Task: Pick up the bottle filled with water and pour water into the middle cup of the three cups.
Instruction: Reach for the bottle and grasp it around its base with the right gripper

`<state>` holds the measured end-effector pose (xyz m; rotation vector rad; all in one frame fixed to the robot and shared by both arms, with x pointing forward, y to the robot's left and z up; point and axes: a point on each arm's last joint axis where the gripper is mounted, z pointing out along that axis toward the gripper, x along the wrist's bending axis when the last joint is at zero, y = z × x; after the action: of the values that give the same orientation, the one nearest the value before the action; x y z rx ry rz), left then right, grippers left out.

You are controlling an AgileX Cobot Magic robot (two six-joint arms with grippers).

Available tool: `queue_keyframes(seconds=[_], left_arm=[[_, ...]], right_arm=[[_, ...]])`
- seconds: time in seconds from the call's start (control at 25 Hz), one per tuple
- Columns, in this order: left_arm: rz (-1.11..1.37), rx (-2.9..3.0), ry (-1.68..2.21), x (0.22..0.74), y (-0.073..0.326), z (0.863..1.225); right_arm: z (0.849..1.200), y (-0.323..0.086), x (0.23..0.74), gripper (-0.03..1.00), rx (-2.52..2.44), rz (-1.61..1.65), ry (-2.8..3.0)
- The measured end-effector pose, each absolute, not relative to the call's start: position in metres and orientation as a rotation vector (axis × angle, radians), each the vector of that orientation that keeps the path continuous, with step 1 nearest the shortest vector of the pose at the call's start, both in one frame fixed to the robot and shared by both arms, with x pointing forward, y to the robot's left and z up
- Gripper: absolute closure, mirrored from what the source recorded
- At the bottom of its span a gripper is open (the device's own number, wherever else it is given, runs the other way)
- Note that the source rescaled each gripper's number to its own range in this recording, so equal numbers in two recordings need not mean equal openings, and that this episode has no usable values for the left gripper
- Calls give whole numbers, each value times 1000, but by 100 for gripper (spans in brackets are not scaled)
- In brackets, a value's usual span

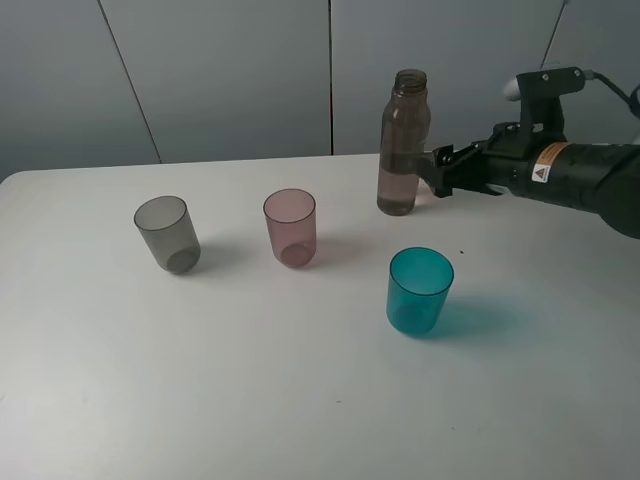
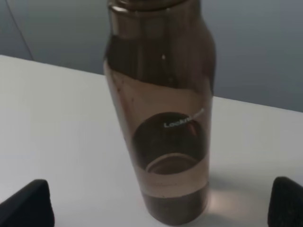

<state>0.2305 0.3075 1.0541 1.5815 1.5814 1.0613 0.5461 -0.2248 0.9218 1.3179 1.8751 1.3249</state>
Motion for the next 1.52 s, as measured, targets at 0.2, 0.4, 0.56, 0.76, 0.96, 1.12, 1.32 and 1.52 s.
queue_keyframes(seconds=[0.2, 0.4, 0.56, 0.76, 0.96, 1.12, 1.32, 1.52], left_arm=[[1061, 1581, 1581, 231, 308, 1054], [1061, 1581, 1581, 231, 308, 1054], [1061, 1581, 1581, 231, 308, 1054], [1061, 1581, 1581, 231, 308, 1054], [1061, 1581, 1581, 231, 308, 1054], [1061, 1581, 1581, 231, 308, 1054], [1061, 1581, 1581, 231, 308, 1054], [1061, 1581, 1581, 231, 308, 1054]], right_arm=[[904, -235, 550, 4, 1283, 1314, 1896], [885, -232, 561, 4, 1193, 1328, 1961], [879, -229, 576, 4, 1144, 1339, 1977], [876, -225, 585, 4, 1075, 1353, 2010], [870, -222, 597, 4, 1029, 1374, 2019], [866, -221, 605, 4, 1027, 1386, 2011], [868, -220, 608, 4, 1021, 1404, 1994], [865, -219, 610, 4, 1023, 1435, 1973]])
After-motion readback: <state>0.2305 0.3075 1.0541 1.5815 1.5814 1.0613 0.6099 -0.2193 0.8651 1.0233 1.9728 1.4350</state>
